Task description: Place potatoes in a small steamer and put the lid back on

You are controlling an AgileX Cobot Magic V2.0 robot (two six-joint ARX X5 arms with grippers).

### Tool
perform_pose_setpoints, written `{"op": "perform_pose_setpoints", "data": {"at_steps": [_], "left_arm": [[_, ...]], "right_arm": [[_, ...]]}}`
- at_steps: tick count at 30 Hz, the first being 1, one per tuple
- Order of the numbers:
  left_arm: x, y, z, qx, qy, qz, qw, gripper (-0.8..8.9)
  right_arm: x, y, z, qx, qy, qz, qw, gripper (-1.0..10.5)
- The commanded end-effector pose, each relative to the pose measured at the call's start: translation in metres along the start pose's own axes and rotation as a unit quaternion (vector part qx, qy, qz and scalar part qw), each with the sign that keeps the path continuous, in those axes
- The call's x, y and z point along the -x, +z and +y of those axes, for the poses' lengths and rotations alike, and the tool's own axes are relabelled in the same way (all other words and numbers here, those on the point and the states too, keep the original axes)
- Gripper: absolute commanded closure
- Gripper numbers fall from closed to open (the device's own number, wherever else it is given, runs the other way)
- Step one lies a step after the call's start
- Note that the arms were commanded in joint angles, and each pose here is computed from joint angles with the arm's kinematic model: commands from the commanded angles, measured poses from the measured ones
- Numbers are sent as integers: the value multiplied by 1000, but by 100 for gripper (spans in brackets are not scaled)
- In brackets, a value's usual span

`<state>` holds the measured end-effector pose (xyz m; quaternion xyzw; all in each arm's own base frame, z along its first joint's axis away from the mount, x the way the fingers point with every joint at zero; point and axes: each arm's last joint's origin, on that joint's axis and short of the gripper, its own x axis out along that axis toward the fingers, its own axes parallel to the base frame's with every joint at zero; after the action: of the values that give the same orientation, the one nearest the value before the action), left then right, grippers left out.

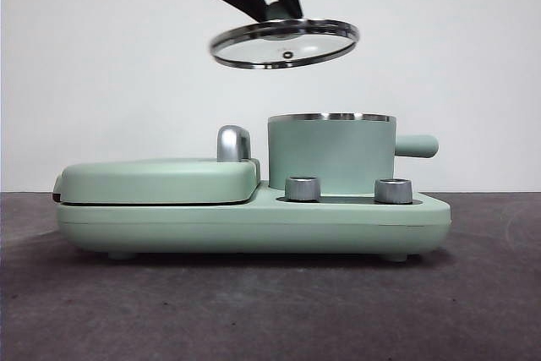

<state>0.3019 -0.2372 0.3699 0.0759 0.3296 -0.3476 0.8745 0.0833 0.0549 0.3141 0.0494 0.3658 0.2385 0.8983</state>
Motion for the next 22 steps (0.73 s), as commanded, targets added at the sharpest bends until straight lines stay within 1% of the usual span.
{"op": "perform_pose_setpoints", "data": {"at_steps": [1,5,8,13,15,22], "left_arm": [[-11,19,-4,-1,-6,-15,1000,805],[-36,36,-2,-3,-5,-10,1000,805],[-61,45,1,-7,0,-11,1000,805],[-90,40,5,-20,9,6,1000,805],[-97,37,5,-30,9,11,999,805],[-100,38,5,-39,9,3,999,805]], "right_arm": [[-6,-8,-2,-17,7,-6,1000,557],[-15,-20,-6,-26,6,-5,1000,557],[-17,-20,-6,-26,8,-10,1000,557],[-17,-19,-6,-25,11,-19,999,557],[-17,-19,-6,-26,11,-18,999,557],[-17,-19,-6,-27,11,-18,999,557]]}}
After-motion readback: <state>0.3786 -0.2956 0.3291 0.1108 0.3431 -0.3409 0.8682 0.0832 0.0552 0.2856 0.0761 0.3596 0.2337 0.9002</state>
